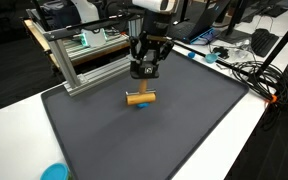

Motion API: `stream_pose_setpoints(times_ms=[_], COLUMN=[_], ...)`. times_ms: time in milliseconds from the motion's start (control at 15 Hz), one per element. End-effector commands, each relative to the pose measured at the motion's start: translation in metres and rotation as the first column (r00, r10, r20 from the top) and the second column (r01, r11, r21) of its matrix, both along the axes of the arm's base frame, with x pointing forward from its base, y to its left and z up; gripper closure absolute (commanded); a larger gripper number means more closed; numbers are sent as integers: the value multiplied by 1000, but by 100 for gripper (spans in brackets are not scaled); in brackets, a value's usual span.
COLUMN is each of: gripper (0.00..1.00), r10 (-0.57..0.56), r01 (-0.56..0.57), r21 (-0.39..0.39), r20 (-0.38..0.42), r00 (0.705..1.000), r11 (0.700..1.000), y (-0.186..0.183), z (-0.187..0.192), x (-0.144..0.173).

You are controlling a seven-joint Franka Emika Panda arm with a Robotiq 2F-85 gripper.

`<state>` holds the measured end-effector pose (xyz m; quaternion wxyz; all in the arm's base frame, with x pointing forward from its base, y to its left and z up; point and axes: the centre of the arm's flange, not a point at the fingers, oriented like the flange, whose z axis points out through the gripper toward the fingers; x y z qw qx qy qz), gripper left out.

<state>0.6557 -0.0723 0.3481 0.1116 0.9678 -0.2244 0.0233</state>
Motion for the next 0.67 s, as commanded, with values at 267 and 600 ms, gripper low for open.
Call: stream_pose_setpoints(times_ms=[267, 600], gripper=[77, 77], r10=[232, 209], r01=[-243, -246], r21=[212, 383], r20=[77, 136], r00=[970, 968], r11=[946, 890], y=[45, 36], z=[12, 8], x=[-6, 11])
